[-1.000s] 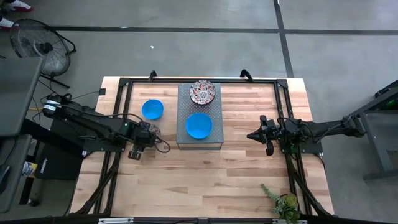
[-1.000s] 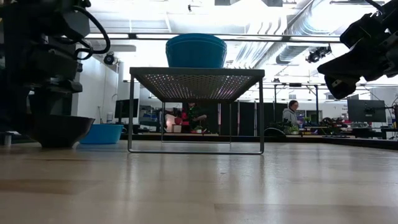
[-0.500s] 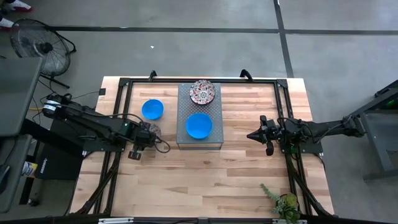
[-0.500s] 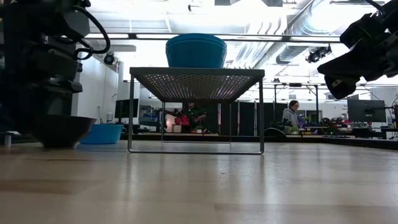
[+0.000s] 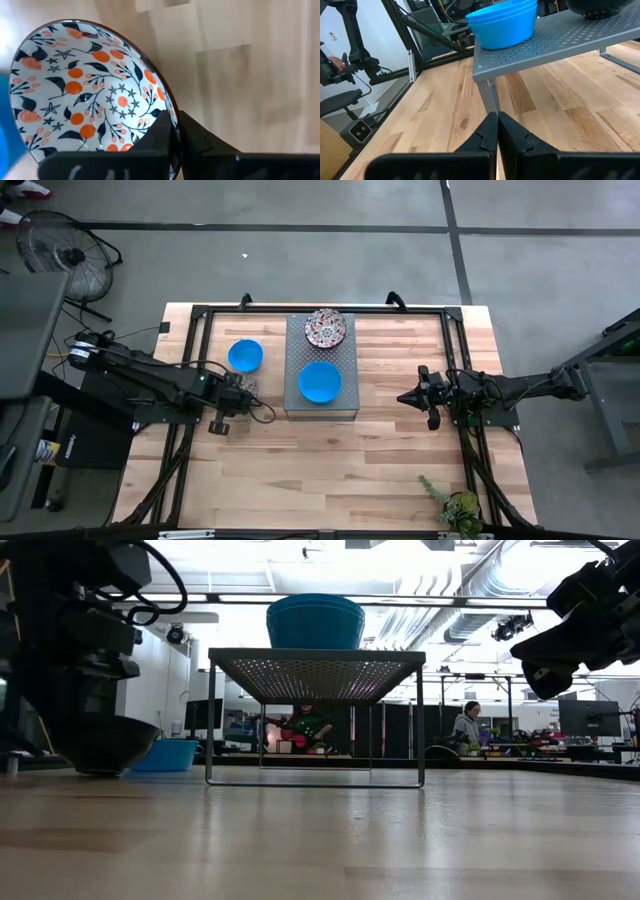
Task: Pick & Place Mini bowls
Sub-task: Stack the white patterned bowl on the white patterned bowls on the shelf
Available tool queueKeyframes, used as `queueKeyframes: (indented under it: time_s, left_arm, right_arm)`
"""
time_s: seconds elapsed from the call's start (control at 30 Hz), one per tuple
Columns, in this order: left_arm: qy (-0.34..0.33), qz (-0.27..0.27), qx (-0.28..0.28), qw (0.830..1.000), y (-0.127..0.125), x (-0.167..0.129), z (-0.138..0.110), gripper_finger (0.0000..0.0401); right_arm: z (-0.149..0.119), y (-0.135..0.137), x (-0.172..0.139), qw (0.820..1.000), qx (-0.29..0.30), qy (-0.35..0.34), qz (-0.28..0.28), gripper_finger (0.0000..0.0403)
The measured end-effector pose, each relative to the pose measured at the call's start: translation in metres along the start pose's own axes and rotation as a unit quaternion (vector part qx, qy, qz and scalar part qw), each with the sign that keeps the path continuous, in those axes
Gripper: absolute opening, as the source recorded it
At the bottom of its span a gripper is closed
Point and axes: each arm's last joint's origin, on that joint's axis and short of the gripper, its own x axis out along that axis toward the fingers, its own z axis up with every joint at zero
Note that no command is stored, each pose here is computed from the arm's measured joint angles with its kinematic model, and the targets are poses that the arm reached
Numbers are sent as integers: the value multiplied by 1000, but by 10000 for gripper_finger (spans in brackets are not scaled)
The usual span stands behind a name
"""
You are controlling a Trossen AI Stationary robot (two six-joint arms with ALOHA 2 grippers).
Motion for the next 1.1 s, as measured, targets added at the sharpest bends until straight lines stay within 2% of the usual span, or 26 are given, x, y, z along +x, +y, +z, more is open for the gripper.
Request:
queueKeyframes:
  time_s: [0.13, 0.5, 0.83, 0.93, 1.1]
  left_arm:
    - [0, -11, 0, 1000, 0, -8, 4, 5]
    - [-24, 3, -2, 1000, 5, -49, 22, 5]
    - [-66, 54, -3, 996, 13, -105, 37, 5]
    - [-73, 69, 23, 995, 15, -114, 47, 5]
    - [-79, 88, 99, 988, 20, -128, 61, 4]
  right_arm:
    - [0, 0, 0, 1000, 0, 0, 0, 0]
    - [0, 0, 0, 1000, 0, 0, 0, 0]
    - [0, 0, 0, 1000, 0, 0, 0, 0]
    - [0, 0, 0, 1000, 0, 0, 0, 0]
    - [0, 0, 0, 1000, 0, 0, 0, 0]
